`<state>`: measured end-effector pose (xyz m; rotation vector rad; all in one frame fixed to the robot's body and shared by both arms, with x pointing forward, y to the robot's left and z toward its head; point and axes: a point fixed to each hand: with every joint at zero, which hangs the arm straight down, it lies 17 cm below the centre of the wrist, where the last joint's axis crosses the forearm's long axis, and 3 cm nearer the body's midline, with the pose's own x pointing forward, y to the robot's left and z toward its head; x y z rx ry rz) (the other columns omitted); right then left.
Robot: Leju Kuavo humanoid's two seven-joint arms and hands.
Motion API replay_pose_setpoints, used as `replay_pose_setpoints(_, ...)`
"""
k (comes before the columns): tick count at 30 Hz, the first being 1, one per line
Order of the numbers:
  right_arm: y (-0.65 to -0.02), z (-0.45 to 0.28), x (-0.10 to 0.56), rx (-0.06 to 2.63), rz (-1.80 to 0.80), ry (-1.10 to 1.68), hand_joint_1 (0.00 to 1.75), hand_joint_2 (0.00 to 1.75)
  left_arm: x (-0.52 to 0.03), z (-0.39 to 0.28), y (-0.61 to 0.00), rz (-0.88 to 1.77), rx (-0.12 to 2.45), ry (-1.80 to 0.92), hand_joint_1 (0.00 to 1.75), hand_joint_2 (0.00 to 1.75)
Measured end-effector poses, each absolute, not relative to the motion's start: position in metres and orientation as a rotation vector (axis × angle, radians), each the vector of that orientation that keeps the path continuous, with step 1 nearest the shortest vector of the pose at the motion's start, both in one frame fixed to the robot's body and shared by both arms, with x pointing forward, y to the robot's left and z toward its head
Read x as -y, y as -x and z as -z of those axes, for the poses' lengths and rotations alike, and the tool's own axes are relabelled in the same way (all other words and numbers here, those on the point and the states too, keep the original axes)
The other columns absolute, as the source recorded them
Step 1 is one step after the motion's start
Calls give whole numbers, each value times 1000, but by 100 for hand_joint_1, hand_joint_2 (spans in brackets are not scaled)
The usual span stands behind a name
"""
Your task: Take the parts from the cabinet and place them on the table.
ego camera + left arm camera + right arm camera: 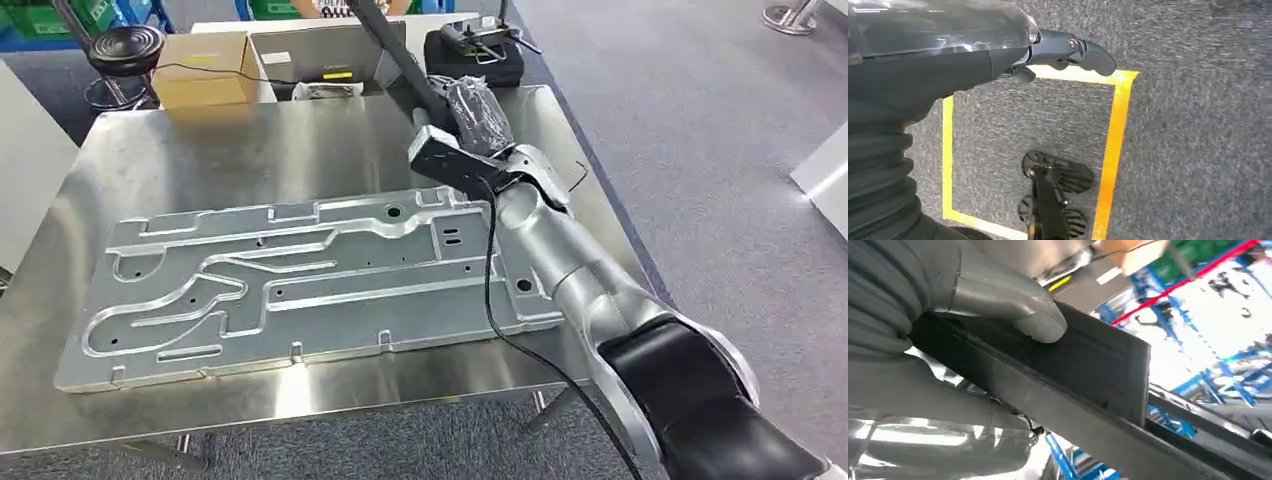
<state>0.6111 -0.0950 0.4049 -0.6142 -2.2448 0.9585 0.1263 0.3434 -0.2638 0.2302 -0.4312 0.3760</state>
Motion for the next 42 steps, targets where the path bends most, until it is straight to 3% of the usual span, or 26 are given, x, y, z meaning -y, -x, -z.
replay_pose_setpoints(7, -620, -357, 67, 2050, -1213, 696, 175, 175, -336, 263, -125, -355, 451, -208, 0, 175)
replay_pose_setpoints(17, -590, -228, 9, 1686, -1609, 614, 175, 175, -326, 263, -128, -343, 457, -178, 0, 175)
replay_pose_setpoints(31, -559, -191, -32, 1629, -1741, 557, 175, 175, -318, 260, -136, -336, 500, -152, 0, 175)
replay_pose_setpoints(32, -557, -190, -34, 1630, -1745, 554, 0, 0, -318, 259, -137, -335, 505, -153, 0, 175)
replay_pose_setpoints(42, -540, -175, -53, 1619, -1757, 497, 0, 0, -319, 259, -137, -334, 514, -146, 0, 175)
